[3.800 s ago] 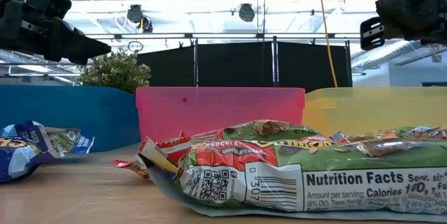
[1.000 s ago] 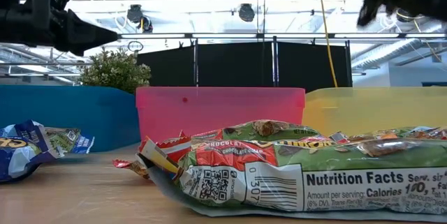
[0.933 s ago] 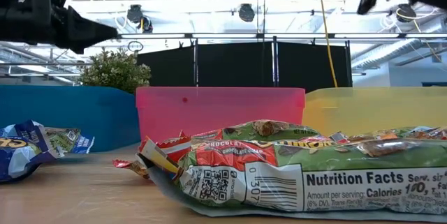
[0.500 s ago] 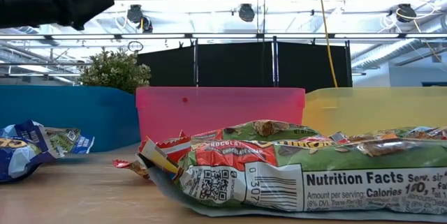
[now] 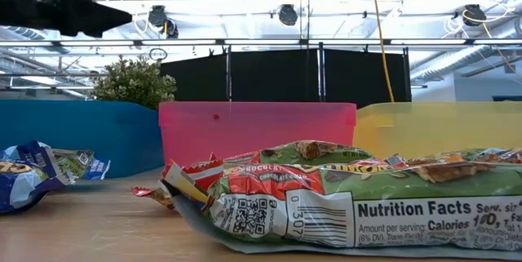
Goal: Pick and place Granola Bars by type
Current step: Put the yellow granola bar into the blue bin
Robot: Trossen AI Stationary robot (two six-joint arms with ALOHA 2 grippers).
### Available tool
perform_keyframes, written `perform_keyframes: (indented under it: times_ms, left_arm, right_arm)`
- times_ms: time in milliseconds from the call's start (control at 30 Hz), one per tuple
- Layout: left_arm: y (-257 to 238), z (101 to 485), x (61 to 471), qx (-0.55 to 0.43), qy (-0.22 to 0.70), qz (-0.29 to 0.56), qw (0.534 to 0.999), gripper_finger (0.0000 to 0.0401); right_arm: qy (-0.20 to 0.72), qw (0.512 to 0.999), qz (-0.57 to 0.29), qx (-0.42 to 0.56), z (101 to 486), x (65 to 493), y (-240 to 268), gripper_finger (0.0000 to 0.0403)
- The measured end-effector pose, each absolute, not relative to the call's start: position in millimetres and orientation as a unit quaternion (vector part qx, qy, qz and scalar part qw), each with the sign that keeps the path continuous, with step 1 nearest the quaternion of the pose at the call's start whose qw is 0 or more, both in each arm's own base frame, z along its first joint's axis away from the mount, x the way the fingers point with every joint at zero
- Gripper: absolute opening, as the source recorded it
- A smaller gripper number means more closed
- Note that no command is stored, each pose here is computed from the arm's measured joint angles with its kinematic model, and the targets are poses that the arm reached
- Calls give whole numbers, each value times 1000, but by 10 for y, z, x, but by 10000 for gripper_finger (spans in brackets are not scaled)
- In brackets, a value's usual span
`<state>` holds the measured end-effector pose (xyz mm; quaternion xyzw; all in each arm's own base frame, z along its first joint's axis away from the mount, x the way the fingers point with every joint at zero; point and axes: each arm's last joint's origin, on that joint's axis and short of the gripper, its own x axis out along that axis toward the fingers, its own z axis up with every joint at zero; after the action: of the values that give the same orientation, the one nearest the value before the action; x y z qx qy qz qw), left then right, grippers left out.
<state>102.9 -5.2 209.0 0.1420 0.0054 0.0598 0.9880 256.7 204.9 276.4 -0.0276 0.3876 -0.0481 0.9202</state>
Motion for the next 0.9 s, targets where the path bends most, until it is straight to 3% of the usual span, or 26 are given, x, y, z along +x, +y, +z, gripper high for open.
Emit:
perform_keyframes:
  times_ms: [167, 433, 633, 900]
  left_arm:
    - [-66, 2086, 1030, 142, 4, 36, 989, 63]
    - [-67, 2086, 1030, 140, 3, 33, 990, 63]
    - [-67, 2085, 1030, 139, 4, 33, 990, 63]
    - [-67, 2080, 1030, 139, 6, 33, 990, 63]
  right_arm:
    - [438, 893, -58, 89, 2518, 2657, 2176, 44]
    - [577, 806, -13, 130, 2130, 2674, 2296, 141]
    - [651, 745, -25, 143, 1883, 2650, 2336, 155]
    - [696, 699, 17, 165, 1678, 2687, 2434, 155]
